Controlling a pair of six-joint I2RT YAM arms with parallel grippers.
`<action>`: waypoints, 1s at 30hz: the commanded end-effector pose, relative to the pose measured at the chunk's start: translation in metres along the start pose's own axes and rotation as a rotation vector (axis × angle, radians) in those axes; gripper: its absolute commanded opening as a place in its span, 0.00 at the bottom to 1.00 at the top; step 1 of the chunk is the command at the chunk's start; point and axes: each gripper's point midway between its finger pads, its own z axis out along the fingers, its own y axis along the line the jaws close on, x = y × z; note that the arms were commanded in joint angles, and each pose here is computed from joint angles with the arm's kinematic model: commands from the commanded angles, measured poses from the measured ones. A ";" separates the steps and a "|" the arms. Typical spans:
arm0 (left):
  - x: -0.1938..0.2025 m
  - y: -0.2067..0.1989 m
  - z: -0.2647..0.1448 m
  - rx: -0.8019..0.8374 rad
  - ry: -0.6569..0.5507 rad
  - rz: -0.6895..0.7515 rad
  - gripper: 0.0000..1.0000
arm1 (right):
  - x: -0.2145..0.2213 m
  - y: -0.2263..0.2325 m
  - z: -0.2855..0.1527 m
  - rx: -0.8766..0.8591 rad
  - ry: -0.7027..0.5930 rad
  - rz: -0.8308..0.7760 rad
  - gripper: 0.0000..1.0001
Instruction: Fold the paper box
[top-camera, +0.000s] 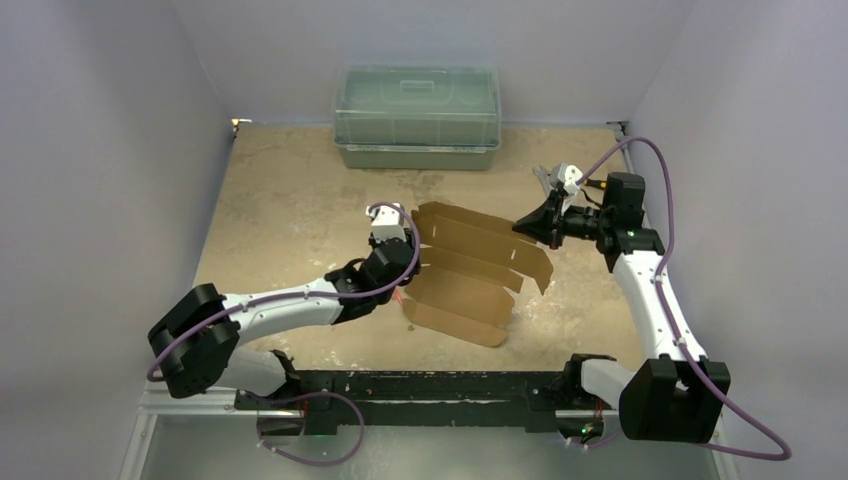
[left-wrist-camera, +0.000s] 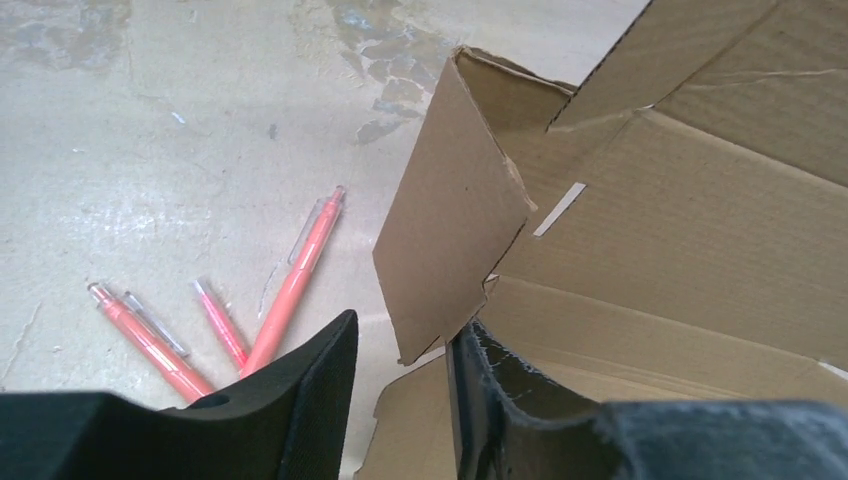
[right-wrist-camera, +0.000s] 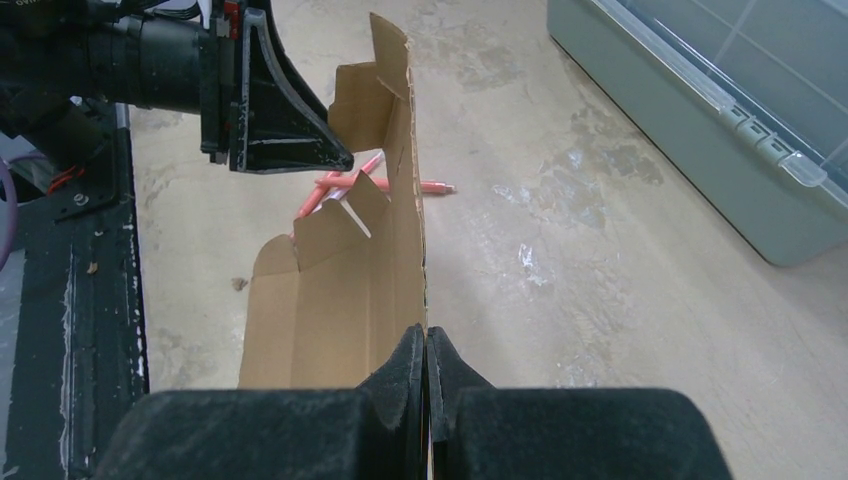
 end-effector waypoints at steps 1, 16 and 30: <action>-0.024 -0.005 -0.008 0.010 -0.054 -0.009 0.32 | -0.007 0.005 -0.002 -0.016 -0.029 -0.022 0.00; -0.038 -0.021 -0.032 0.204 -0.086 0.179 0.00 | 0.010 -0.012 -0.003 0.067 0.036 -0.016 0.00; -0.059 -0.045 -0.034 0.305 -0.061 0.574 0.00 | 0.006 -0.011 -0.007 0.059 0.057 -0.047 0.51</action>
